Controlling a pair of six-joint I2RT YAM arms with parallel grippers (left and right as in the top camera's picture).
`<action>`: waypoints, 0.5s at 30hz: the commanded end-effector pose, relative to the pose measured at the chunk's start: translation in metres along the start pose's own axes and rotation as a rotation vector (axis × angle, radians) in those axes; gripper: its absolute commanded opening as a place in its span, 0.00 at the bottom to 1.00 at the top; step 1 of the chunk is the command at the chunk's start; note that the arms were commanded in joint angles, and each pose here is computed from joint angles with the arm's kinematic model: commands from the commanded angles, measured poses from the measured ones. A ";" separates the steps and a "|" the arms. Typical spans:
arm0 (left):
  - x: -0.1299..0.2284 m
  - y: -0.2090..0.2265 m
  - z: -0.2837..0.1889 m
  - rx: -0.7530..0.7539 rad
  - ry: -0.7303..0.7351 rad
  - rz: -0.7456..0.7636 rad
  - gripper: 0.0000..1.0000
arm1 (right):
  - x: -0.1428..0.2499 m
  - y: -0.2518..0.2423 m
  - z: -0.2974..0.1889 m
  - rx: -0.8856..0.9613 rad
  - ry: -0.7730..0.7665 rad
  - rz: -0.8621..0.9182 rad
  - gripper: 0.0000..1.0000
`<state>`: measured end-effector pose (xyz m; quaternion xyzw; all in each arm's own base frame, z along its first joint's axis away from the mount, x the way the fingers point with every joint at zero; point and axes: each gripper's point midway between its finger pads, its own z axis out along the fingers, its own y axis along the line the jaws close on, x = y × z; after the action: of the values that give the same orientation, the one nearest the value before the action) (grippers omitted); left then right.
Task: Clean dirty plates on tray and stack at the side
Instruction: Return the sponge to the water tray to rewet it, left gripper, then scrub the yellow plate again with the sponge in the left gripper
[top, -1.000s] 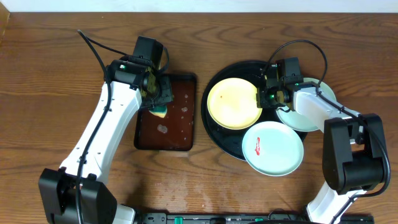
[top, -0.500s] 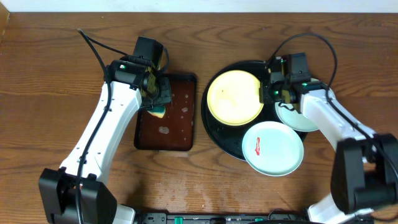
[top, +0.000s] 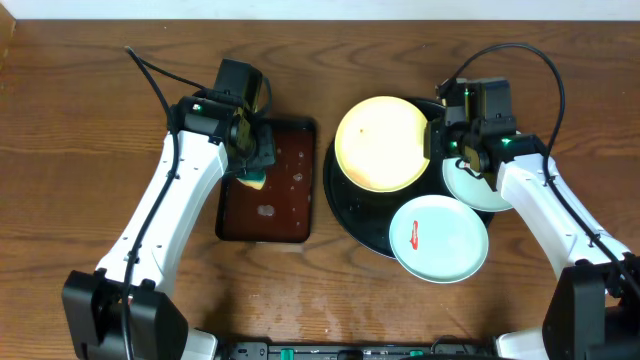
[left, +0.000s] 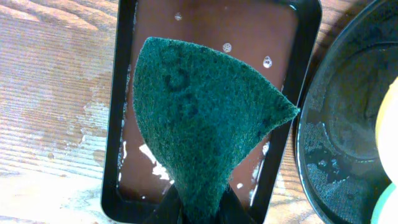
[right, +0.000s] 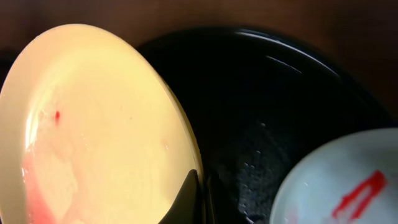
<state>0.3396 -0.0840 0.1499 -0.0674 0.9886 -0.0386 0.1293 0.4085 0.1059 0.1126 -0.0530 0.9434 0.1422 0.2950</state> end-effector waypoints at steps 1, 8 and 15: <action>-0.002 0.001 0.000 -0.002 -0.009 0.009 0.08 | -0.004 -0.010 -0.006 0.078 -0.012 0.009 0.01; -0.016 -0.037 -0.003 0.133 -0.077 0.044 0.08 | 0.020 -0.020 0.011 0.113 0.078 0.023 0.01; -0.032 -0.096 -0.005 0.234 -0.203 0.151 0.08 | 0.049 -0.021 0.047 0.109 0.185 0.020 0.01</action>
<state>0.3806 -0.1516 0.1755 -0.0052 0.9639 -0.1220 0.2365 0.3985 0.0904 0.0568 -0.0378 0.9705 0.0852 0.2225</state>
